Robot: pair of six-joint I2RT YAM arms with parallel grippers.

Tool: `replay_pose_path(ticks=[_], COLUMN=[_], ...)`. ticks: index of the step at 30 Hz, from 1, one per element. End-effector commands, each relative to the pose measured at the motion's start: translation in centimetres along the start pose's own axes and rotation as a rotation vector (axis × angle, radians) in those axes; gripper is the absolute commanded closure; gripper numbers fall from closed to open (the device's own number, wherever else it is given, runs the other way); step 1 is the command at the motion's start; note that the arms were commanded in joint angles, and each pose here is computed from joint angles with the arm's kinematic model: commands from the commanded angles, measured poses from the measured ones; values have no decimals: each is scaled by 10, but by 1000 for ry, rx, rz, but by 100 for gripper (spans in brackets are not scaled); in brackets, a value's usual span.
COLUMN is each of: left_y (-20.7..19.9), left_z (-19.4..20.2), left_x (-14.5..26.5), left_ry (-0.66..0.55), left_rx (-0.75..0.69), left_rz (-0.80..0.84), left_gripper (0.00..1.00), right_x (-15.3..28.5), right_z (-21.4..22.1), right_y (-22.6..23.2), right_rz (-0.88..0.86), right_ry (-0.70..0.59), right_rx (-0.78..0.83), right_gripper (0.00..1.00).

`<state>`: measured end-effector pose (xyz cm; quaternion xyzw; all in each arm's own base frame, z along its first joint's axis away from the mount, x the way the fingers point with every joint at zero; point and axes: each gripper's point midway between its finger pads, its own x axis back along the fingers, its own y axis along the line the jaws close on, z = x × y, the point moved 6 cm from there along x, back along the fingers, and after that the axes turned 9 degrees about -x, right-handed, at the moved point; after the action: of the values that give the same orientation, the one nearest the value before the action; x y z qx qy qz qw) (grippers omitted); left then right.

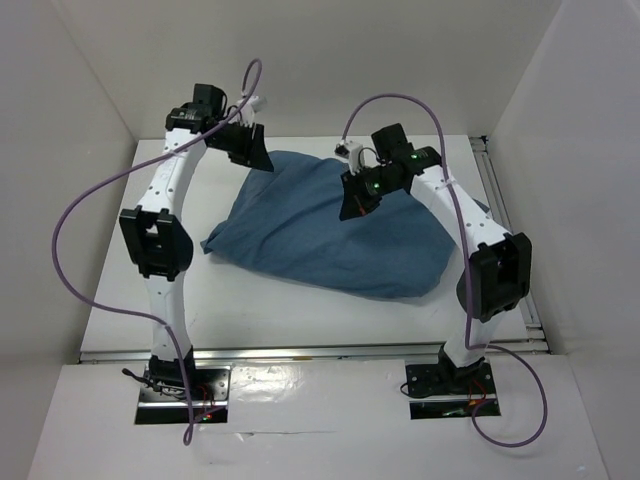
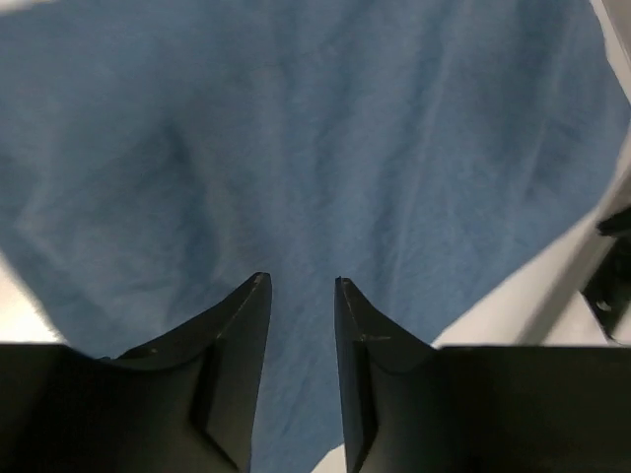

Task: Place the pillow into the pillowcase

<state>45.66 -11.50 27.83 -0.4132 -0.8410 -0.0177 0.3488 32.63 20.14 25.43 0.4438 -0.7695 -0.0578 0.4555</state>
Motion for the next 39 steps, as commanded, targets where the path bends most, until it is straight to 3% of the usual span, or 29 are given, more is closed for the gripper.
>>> replay_pose_path(ticks=[1, 7, 11, 16, 19, 25, 32, 39], left_y=[-22, -35, -42, -38, -33, -13, 21, 30], left_z=[10, 18, 32, 47, 49, 45, 43, 39], left_x=[-8, -38, -59, -71, -77, -80, -65, -50], left_ry=[17, 22, 87, 103, 109, 126, 129, 100], left_rx=[117, 106, 94, 102, 49, -34, -174, -223], left_rz=[221, 357, 374, 319, 198, -45, -519, -647], left_gripper=[52, 52, 63, 57, 52, 52, 52, 48], right_x=[0, -15, -24, -28, -26, -18, 5, 19], right_z=[23, 63, 75, 85, 93, 117, 140, 162], right_y=[1, -13, -26, -48, -60, -90, -123, -138], right_rz=[46, 56, 69, 130, 163, 275, 408, 460], right_ry=[71, 208, 257, 302, 321, 371, 395, 421], right_rx=[46, 39, 8, -25, -54, -146, -243, -315], right_gripper=[99, 99, 100, 100, 100, 100, 100, 100])
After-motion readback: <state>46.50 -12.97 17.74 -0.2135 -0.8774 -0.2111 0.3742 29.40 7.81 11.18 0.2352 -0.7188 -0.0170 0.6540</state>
